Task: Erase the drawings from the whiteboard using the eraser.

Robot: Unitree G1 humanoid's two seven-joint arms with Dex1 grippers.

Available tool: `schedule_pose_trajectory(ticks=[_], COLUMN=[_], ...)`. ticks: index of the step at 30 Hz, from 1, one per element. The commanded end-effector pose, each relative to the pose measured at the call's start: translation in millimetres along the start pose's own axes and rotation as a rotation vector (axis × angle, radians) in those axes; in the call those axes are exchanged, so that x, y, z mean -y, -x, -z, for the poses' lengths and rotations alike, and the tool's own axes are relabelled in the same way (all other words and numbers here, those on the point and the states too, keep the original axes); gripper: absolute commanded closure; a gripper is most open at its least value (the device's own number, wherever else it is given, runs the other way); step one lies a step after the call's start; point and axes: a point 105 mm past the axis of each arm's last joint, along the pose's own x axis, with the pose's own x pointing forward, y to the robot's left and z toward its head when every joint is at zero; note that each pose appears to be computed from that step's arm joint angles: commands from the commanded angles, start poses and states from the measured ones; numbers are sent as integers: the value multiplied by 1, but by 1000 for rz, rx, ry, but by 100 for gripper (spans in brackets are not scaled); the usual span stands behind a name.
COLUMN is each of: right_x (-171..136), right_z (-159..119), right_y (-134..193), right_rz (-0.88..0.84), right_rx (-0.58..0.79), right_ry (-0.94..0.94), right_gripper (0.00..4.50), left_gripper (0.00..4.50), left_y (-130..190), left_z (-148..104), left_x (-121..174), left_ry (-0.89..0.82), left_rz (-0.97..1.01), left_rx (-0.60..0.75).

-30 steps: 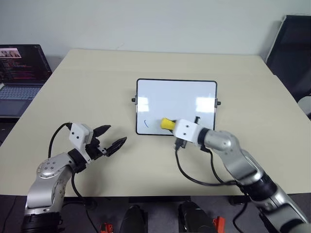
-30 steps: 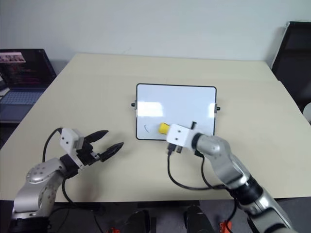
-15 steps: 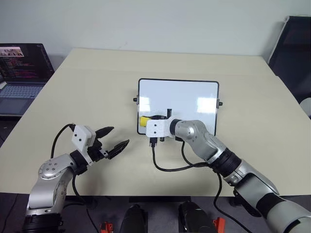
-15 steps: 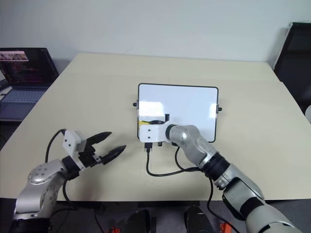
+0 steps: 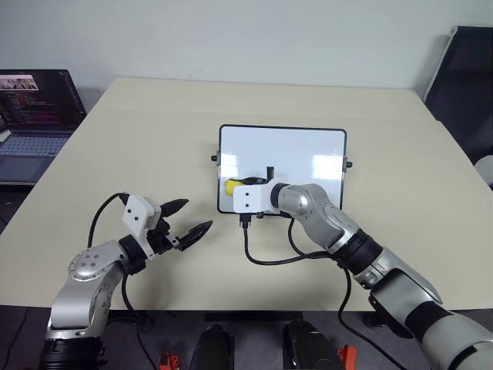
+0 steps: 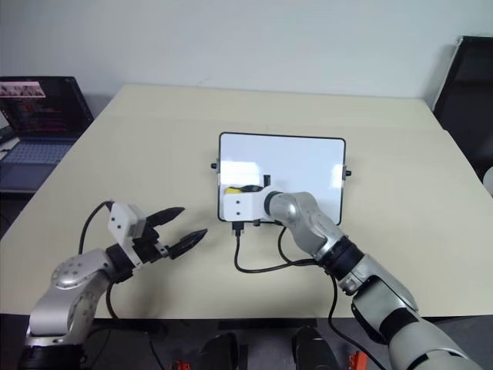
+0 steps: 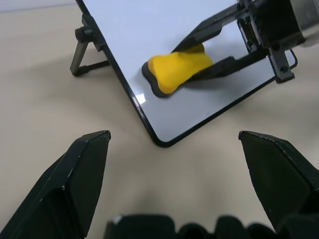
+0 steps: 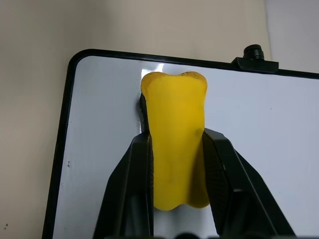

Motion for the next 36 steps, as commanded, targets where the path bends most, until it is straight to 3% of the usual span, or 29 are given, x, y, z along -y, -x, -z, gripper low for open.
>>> schedule_pose_trajectory(ticks=[1, 5, 9, 15, 20, 24, 29, 36], right_x=[-19, -22, 17, 39, 54, 60, 40, -35], right_z=[4, 8, 4, -2, 8, 25, 64, 119], right_y=[4, 7, 4, 10, 52, 105, 171, 218], right_rz=[-122, -151, 61, 189, 333, 500, 721, 808], right_rx=[-21, -36, -20, 34, 77, 68, -100, -452], right_ry=[-12, -24, -38, -127, -351, -572, -809, -1132], right_gripper=[349, 349, 349, 349, 349, 349, 349, 349], left_gripper=[0, 0, 0, 0, 0, 0, 0, 0], left_y=[-5, -6, -7, -8, -17, -33, -59, -89], left_z=[-18, -19, -18, -18, -29, -44, -60, -77], left_x=[7, 7, 6, 5, 11, 23, 43, 82], left_ry=[-32, -28, -26, -25, -40, -34, -90, -199], left_rz=[21, 21, 24, 32, 95, 192, 358, 642], left_rx=[42, 39, 38, 38, 63, 98, 94, 56])
